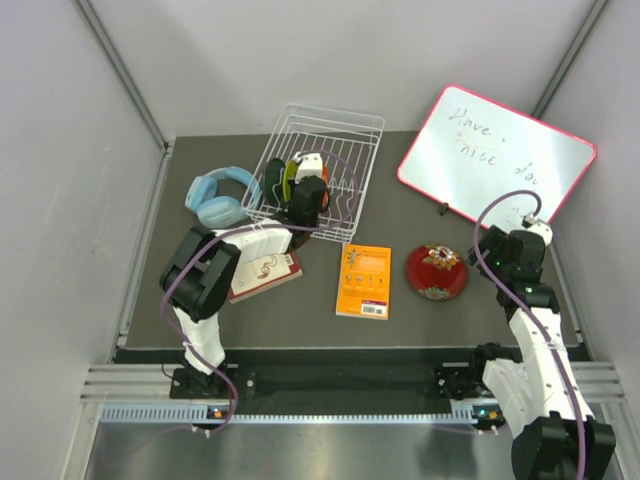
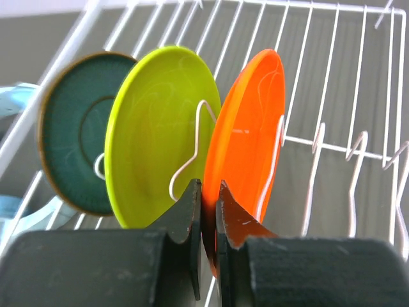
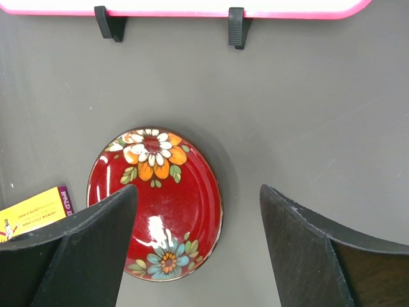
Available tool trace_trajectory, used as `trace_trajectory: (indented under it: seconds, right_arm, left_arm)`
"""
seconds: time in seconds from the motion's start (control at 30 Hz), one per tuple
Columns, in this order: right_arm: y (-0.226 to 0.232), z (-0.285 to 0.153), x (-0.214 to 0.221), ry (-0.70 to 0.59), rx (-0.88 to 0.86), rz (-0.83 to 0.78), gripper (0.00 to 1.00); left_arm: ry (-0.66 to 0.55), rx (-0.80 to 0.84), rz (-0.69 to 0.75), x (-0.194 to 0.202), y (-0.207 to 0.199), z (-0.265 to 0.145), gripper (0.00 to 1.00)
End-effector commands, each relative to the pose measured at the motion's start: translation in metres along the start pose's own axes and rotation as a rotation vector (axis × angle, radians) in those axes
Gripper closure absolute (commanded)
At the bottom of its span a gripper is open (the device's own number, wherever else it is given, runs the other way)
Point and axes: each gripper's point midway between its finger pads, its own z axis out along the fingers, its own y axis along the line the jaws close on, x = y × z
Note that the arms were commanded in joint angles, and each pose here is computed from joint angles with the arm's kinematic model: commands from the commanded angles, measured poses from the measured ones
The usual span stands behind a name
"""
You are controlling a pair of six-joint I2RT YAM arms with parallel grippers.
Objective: Unload the plates from the dish rack
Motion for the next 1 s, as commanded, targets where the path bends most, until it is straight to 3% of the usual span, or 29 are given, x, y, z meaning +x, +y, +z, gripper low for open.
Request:
trace_trajectory:
  seconds: [0.0, 0.17, 0.27, 0.57, 0.77, 0.97]
  right_arm:
    - [0.003, -0.005, -0.010, -0.021, -0.014, -0.010, 0.23]
    - [0.011, -0.010, -0.010, -0.017, -0.056, -0.004, 0.21]
    - [0.018, -0.014, -0.012, -0.022, -0.096, -0.008, 0.20]
    - [0.076, -0.043, -0.018, -0.032, -0.429, -0.029, 0.19]
    - [0.125, -0.072, -0.025, -0.057, -0.704, 0.002, 0.18]
    - [0.161, -0.086, -0.015, -0.030, -0.847, 0.015, 0.17]
  left_arm:
    - [-0.194, -0.132, -0.018, -0.054, -0.002, -0.024, 1.00]
    - [-0.244, -0.256, 0.023, -0.073, 0.012, -0.047, 1.00]
    - [-0.227, -0.189, -0.001, -0.085, 0.008, -0.060, 1.00]
    - [-0.122, 0.123, -0.289, -0.107, -0.002, -0.126, 1.00]
    - [0.060, 0.531, -0.459, -0.075, -0.061, -0.171, 1.00]
    - [0.197, 0.719, -0.574, -0.039, -0.097, -0.188, 1.00]
